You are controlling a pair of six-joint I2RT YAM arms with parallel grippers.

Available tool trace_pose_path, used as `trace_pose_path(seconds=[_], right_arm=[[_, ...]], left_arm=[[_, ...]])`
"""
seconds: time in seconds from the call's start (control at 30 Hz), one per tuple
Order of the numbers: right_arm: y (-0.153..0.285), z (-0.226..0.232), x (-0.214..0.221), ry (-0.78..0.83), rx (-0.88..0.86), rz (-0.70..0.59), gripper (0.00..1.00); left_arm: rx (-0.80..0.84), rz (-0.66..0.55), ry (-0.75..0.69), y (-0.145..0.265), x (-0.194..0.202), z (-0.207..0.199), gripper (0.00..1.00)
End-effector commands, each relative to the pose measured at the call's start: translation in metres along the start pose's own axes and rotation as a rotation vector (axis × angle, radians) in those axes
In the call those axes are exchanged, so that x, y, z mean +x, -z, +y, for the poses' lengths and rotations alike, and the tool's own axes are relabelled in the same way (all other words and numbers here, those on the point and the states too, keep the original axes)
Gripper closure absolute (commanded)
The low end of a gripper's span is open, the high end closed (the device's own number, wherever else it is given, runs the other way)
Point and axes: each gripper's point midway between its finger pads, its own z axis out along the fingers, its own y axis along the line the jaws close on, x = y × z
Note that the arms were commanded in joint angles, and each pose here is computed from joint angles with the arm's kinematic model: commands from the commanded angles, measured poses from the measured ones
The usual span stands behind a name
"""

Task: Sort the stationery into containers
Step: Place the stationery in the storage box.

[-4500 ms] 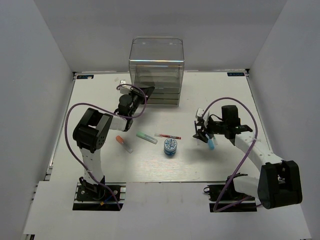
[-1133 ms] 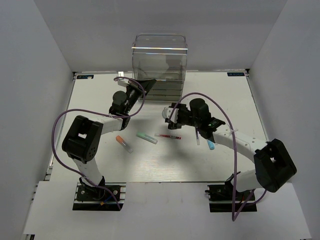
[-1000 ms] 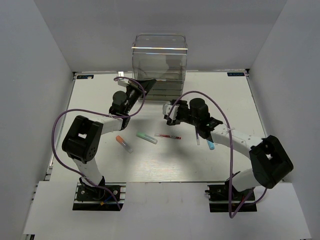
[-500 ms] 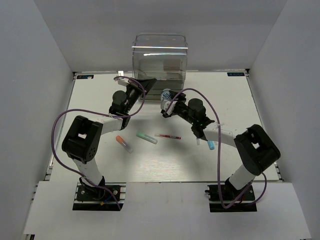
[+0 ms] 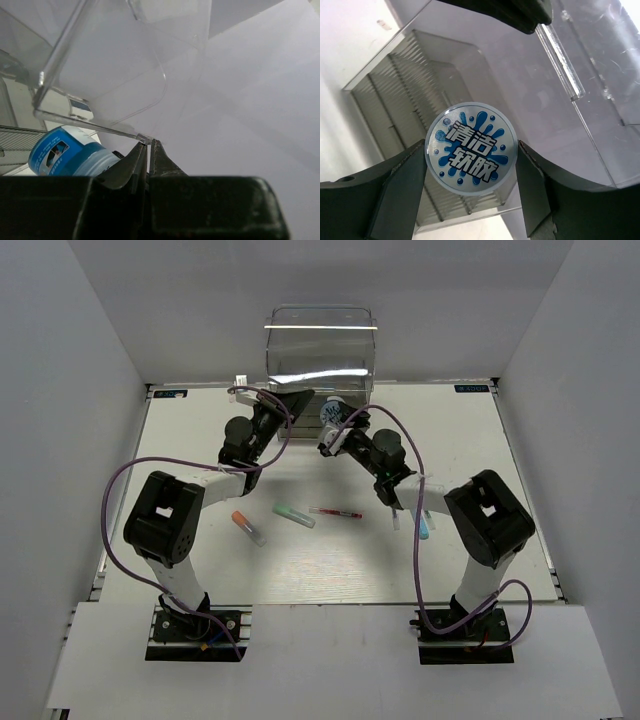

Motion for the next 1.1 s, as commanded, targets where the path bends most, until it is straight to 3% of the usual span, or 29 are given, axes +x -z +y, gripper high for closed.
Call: trace_pose_path(seconds=[0.0, 0.6, 1.07], right_arm=[[-0.009, -0.070, -0.042, 0.051, 0.232, -0.142, 1.00], [-0.044, -0.087, -0.015, -0.028, 0.285, -0.096, 1.00], [-0.062, -0.082, 0.025, -0.210, 0.288, 0.003, 1.00]], left_arm=[[0.166, -0.076, -0.033, -0.005, -0.030, -0.072, 1.00], [0.183, -0.081, -0.027, -0.009, -0.033, -0.078, 1.00], [0.183, -0.081, -0.027, -0.011, -0.034, -0.080, 1.00]])
